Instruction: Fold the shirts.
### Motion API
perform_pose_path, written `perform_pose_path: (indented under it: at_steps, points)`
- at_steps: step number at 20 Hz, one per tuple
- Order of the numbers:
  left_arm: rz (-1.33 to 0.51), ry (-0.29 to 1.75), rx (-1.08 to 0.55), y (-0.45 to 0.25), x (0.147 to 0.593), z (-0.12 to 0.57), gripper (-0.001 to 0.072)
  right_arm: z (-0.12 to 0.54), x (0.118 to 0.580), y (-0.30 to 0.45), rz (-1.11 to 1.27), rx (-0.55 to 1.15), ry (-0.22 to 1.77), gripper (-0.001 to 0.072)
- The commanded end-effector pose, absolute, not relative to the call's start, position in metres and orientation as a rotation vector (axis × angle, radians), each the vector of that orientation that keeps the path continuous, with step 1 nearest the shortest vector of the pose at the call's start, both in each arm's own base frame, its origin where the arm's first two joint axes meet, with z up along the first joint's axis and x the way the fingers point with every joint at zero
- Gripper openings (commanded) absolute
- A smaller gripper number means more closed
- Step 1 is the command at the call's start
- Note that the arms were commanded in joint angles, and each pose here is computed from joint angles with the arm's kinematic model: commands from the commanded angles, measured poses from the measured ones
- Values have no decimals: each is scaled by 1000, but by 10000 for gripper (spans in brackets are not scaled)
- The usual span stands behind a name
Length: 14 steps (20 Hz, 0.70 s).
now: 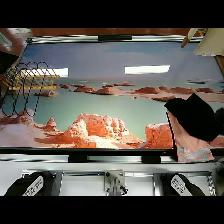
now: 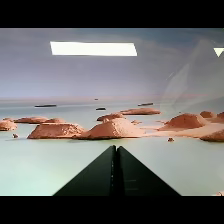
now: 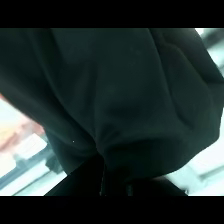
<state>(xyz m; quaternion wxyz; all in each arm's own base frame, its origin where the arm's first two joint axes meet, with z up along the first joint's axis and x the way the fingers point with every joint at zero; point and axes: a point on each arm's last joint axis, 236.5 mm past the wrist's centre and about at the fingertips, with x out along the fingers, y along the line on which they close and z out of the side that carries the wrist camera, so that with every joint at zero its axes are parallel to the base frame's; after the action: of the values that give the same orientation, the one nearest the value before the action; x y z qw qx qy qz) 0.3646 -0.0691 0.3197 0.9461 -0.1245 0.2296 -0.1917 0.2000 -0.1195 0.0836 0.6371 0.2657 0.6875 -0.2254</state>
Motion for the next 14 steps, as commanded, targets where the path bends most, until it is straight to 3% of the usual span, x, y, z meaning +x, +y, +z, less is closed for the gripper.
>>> perform_pose_path:
  at_steps: [1,6,7,8,9,12,14]
  points:
    - [-390,467,-251,-69,365,319,28,47,154,-103,-581,727,1676,63]
    - [-390,468,-251,-69,365,319,28,3,127,-116,-723,691,1735,67]
    - [-390,468,-251,-69,365,319,29,-2,130,-120,-746,690,1707,203]
    - [-390,468,-250,-69,365,319,29,-2,133,-121,-733,686,1696,512]
    - [-390,468,-250,-69,365,319,29,-1,132,-117,-689,672,1717,607]
    - [-393,490,-250,-69,368,313,27,33,103,-144,-772,507,1810,612]
    - [-381,546,-222,-66,372,295,26,80,113,-196,-946,357,1649,609]
